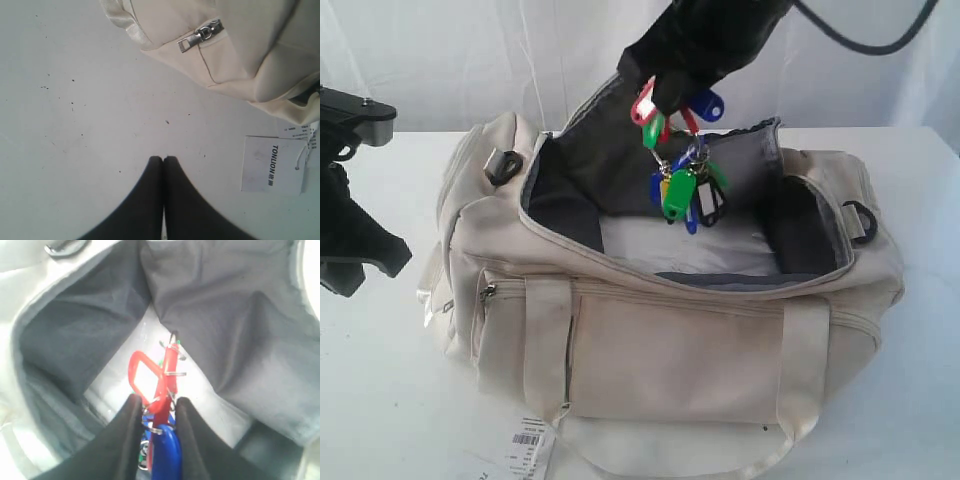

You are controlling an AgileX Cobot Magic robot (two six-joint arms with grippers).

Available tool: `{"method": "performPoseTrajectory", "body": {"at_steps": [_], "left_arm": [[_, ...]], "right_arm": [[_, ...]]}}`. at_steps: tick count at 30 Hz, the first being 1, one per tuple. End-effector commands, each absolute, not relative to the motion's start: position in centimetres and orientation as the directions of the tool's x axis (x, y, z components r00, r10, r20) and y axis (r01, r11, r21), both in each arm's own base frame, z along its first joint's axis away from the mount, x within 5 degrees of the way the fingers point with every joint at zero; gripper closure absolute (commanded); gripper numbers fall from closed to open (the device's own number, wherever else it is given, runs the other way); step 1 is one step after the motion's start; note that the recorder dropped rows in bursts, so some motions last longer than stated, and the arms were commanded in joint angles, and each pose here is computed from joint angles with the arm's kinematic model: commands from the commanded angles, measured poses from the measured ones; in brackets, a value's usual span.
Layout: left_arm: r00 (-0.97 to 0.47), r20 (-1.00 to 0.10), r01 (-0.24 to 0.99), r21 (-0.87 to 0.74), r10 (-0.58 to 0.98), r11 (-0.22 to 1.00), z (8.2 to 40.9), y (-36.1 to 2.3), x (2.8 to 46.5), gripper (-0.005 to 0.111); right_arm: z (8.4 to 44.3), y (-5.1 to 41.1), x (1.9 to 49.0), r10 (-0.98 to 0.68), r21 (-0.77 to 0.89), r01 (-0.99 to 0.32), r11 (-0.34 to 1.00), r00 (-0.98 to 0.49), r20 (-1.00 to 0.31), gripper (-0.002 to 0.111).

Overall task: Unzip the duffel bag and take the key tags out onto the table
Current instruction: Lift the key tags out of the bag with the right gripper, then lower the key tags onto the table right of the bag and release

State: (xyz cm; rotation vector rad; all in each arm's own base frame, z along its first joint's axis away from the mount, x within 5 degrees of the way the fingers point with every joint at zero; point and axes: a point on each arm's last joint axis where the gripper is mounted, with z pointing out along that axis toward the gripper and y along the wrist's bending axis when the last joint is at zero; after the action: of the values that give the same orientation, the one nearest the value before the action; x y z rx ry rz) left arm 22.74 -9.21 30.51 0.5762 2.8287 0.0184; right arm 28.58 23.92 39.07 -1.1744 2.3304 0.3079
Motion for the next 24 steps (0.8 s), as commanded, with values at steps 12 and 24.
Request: {"method": "performPoseTrajectory", "body": {"at_steps": [12, 24], "left_arm": [[-0.897, -0.225, 0.380, 0.052, 0.381, 0.924, 30.5, -9.1, 22.3, 0.107], [-0.899, -0.224, 0.377, 0.033, 0.375, 0.925, 30.5, -9.2, 22.2, 0.107]], "right_arm": [[41.4, 16.1, 19.9, -0.626, -0.057, -0.729, 0.682, -0.542, -0.561, 0.108], [39.6, 9.6, 14.2, -0.557, -0.146, -0.592, 0.792, -0.604, -0.570, 0.108]]}}
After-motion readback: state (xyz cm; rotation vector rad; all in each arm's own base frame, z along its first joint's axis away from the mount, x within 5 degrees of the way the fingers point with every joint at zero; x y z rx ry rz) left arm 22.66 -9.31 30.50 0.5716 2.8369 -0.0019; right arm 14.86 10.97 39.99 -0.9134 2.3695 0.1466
